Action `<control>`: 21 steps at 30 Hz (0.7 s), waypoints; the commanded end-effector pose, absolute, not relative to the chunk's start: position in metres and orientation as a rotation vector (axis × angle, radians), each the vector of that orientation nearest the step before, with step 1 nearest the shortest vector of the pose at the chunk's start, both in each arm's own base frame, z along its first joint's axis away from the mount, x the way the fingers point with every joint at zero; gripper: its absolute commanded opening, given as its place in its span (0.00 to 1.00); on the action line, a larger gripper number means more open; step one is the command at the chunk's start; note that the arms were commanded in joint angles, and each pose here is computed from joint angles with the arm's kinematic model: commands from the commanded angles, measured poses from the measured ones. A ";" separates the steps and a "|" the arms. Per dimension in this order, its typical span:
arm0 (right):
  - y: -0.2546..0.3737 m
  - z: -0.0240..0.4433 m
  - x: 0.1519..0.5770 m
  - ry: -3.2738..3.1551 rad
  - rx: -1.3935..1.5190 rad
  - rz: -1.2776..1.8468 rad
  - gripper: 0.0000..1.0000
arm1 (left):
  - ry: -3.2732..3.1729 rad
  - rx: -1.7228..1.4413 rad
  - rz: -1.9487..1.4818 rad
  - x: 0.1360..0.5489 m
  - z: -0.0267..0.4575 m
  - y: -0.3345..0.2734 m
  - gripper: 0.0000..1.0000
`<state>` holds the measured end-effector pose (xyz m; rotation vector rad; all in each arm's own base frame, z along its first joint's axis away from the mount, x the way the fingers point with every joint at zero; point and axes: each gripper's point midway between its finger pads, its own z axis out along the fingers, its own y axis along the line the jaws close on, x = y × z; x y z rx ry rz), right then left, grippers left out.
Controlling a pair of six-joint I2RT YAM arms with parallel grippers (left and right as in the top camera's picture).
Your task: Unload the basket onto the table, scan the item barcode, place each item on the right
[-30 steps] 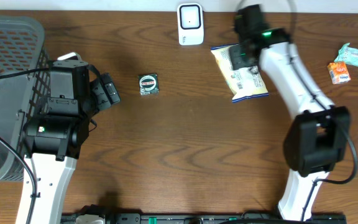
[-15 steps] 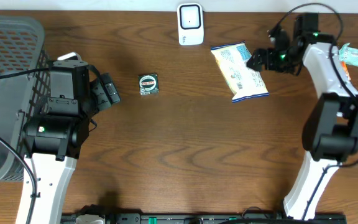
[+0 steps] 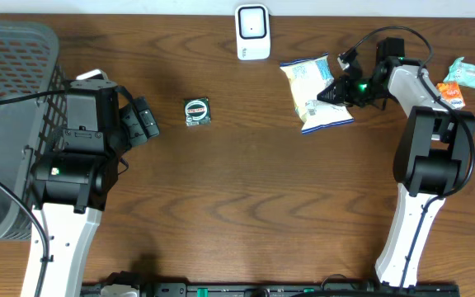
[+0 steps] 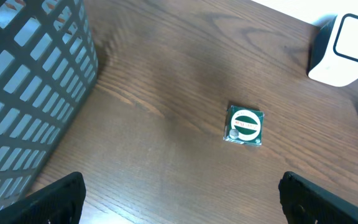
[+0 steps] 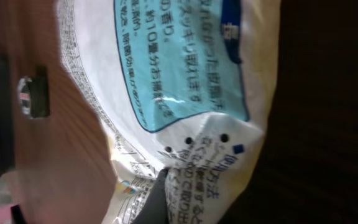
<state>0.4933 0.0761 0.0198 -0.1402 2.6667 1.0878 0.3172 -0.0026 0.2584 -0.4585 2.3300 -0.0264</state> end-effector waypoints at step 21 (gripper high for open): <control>0.110 0.111 0.463 2.679 -0.568 -0.505 0.01 | 2.324 -0.450 -0.013 0.317 0.261 0.000 0.98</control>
